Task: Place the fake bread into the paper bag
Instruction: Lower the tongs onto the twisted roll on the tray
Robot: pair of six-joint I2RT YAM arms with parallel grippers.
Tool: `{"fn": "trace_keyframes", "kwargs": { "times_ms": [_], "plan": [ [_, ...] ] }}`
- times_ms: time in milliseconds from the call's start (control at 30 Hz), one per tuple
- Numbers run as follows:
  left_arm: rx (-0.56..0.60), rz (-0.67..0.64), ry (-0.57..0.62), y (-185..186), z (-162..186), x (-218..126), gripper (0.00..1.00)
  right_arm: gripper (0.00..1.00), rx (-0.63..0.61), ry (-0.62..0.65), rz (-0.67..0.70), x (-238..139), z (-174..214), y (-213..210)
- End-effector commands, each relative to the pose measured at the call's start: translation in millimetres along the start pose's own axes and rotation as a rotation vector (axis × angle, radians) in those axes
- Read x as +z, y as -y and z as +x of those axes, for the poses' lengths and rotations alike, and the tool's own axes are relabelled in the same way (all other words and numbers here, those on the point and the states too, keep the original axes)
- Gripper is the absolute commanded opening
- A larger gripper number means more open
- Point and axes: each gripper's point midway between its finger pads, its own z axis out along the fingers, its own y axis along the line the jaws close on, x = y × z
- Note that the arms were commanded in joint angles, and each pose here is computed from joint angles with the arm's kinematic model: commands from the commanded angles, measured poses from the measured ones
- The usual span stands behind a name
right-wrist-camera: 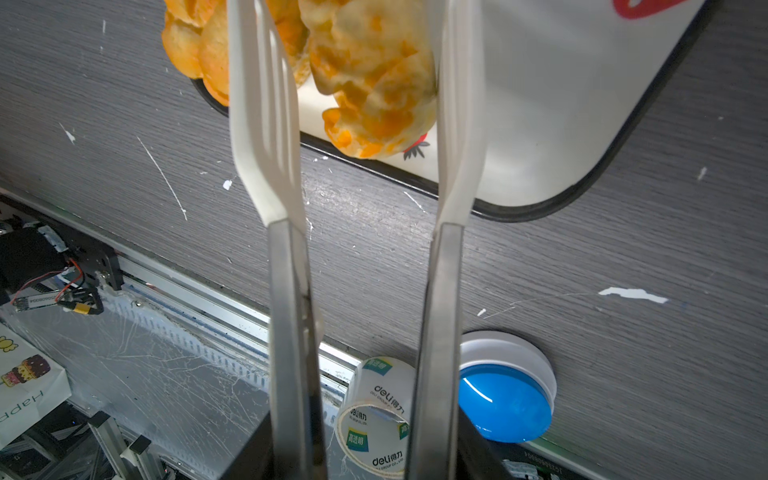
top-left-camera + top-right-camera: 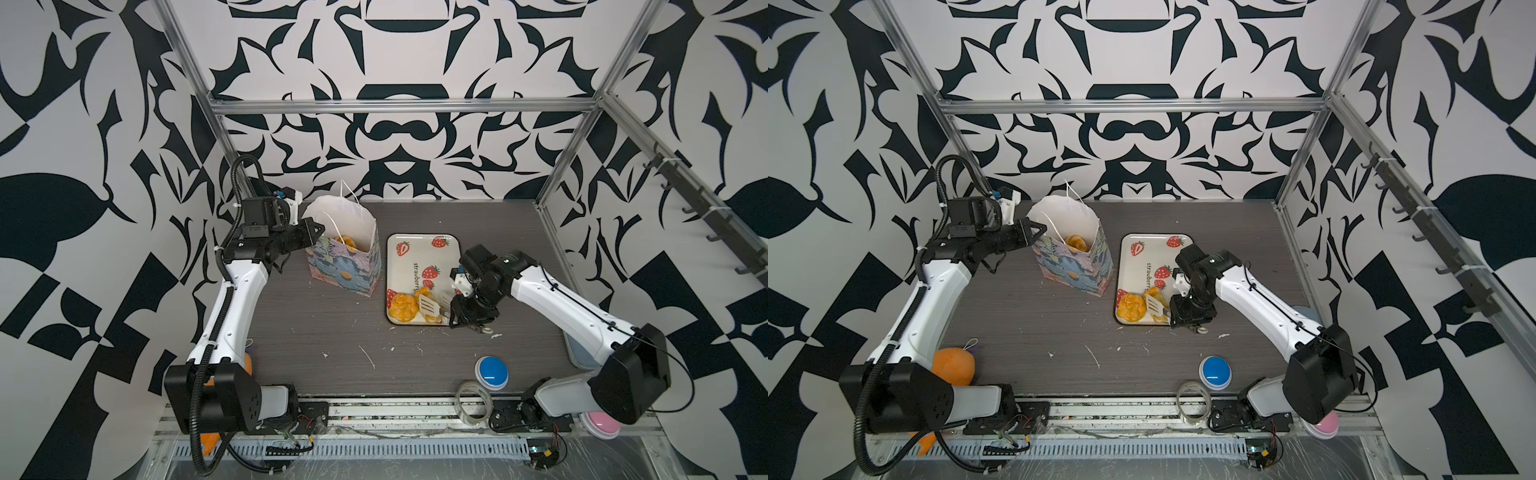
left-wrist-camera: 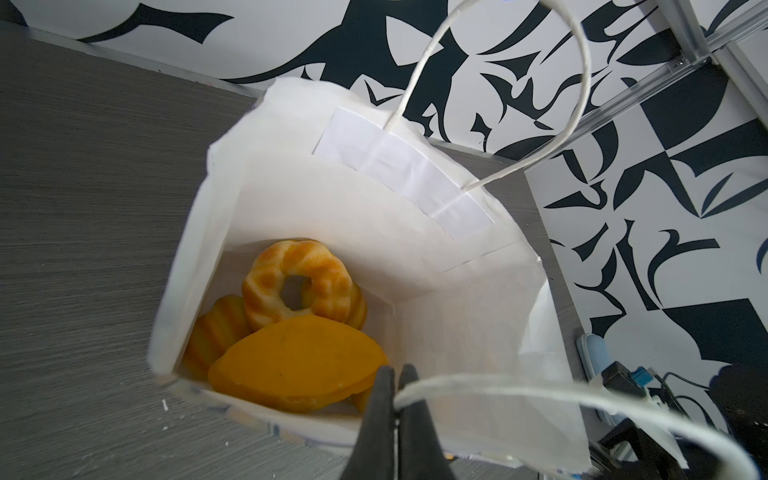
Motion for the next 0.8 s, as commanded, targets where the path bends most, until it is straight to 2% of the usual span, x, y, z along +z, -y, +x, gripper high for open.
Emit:
{"fn": "trace_keyframes", "kwargs": {
  "times_ms": [0,467,767],
  "plan": [
    [-0.022,0.025,-0.034,1,9,6,0.02,0.51,-0.019,0.005,0.011,0,-2,0],
    [-0.024,0.025,-0.037,0,10,7,0.01,0.51,-0.03,-0.008,0.047,7,-9,3],
    [-0.025,0.023,-0.038,-1,10,8,0.01,0.44,-0.039,0.022,0.058,3,-17,3]
  ]
}}
